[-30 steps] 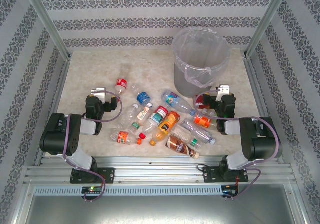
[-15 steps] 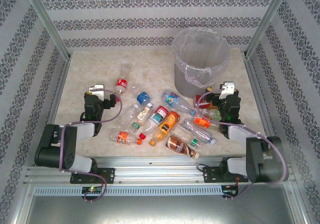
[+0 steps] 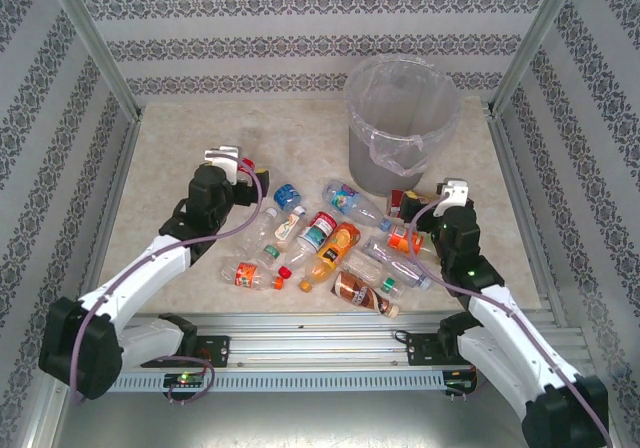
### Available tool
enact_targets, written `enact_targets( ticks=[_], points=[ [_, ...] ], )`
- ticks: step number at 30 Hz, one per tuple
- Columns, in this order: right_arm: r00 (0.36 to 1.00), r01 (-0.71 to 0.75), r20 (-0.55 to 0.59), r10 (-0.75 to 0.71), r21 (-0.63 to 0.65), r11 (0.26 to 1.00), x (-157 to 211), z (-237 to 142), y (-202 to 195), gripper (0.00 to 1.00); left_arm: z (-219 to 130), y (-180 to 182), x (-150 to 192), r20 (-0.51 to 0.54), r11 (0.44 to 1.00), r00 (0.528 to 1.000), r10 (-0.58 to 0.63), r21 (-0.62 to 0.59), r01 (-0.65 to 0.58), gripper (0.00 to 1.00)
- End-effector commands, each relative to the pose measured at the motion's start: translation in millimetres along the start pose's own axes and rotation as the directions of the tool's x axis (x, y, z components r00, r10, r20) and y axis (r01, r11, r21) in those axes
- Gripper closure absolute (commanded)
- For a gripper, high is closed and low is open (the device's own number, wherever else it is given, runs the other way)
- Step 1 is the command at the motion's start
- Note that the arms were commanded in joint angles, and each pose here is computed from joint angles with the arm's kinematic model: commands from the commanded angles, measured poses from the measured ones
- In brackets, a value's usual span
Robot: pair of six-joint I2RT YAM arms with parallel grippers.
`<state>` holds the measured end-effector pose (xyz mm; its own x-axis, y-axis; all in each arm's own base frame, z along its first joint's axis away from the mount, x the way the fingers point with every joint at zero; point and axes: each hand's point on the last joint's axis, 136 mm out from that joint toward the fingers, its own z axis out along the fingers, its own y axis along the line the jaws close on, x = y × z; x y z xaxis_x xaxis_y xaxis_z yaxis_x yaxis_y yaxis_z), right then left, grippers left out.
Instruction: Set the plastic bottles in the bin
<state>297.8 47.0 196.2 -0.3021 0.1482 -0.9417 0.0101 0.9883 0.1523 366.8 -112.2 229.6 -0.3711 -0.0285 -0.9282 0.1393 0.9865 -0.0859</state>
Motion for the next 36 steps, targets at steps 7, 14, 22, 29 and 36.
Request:
enact_targets(
  ticks=[7, 14, 22, 29, 36],
  points=[
    [0.953, -0.114, -0.291, 0.086, -0.081, 0.990, 30.8, -46.7, 43.2, 0.02, -54.2, -54.6, 25.7, -0.322, 0.939, 0.940, -0.110, 0.278, 0.205, 0.00],
    [0.875, 0.104, -0.429, -0.223, -0.283, 0.953, 54.2, -79.0, 101.6, 0.06, -90.9, -81.1, 18.6, -0.392, 0.876, 0.919, 0.043, 0.458, 0.154, 0.00],
    [0.709, 0.207, -0.525, -0.470, -0.482, 0.851, 99.0, -118.5, 137.4, 0.25, -134.8, -105.6, 11.1, -0.430, 0.761, 0.886, 0.174, 0.630, 0.156, 0.00],
    [0.618, 0.243, -0.568, -0.544, -0.521, 0.818, 137.5, -124.9, 143.6, 0.28, -153.3, -110.1, 17.5, -0.397, 0.706, 0.889, 0.229, 0.696, 0.129, 0.00],
    [0.533, 0.280, -0.581, -0.615, -0.565, 0.776, 164.0, -124.5, 149.4, 0.33, -147.1, -117.8, 15.6, -0.328, 0.669, 0.928, 0.177, 0.732, 0.131, 0.00]
  ],
)
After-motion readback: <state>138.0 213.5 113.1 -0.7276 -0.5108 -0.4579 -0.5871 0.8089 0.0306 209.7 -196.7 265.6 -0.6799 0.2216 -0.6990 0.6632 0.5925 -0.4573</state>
